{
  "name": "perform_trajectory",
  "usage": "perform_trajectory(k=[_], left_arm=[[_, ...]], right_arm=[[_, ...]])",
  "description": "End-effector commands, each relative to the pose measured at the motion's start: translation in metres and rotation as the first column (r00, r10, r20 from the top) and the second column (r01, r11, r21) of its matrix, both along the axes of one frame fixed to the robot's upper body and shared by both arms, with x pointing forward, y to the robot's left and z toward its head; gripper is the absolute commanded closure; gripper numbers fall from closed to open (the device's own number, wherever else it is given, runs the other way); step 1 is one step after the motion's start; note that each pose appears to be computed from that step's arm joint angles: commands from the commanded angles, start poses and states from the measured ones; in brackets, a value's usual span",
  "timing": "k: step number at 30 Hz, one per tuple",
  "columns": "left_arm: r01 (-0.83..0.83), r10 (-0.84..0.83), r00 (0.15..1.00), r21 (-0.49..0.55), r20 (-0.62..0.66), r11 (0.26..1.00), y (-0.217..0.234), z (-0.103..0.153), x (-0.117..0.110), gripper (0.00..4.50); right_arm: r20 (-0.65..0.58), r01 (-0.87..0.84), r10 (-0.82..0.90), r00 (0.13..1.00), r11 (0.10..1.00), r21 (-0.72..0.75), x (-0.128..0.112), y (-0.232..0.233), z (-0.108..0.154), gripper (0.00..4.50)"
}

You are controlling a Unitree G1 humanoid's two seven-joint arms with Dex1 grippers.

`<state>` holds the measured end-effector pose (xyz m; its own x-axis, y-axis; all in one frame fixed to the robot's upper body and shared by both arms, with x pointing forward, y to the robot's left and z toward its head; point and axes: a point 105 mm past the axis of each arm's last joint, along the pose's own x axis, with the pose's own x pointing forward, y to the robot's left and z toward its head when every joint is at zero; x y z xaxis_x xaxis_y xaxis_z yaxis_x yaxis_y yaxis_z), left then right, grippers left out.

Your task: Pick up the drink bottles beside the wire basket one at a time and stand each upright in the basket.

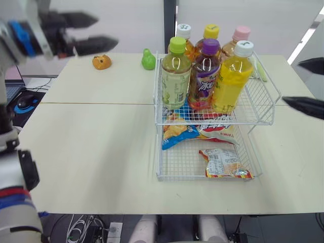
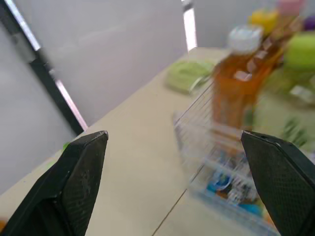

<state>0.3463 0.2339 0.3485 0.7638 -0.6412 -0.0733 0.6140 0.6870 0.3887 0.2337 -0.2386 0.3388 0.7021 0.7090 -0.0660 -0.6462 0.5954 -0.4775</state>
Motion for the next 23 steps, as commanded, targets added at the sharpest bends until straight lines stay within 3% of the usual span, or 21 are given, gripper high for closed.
perform_trajectory(k=[1,12,19,23], left_arm=[[-0.129,0.126,0.986,0.029,0.107,0.991,0.028,-0.005,-0.003,0.03],[-0.377,0.377,0.926,0.016,0.005,0.926,0.063,-0.134,-0.005,0.03],[-0.452,0.451,0.892,-0.026,-0.044,0.892,0.072,-0.169,-0.004,0.03],[-0.451,0.449,0.892,-0.038,-0.057,0.892,0.071,-0.180,-0.005,0.03]], right_arm=[[0.071,0.082,-0.081,0.994,0.997,-0.007,0.005,-0.022,-0.001,0.00],[0.108,0.307,-0.292,0.950,0.936,-0.171,0.047,-0.072,-0.069,0.00],[0.057,0.357,-0.353,0.934,0.914,-0.192,0.056,-0.096,-0.118,0.00],[0.070,0.389,-0.383,0.921,0.902,-0.188,0.061,-0.104,-0.133,0.00]])
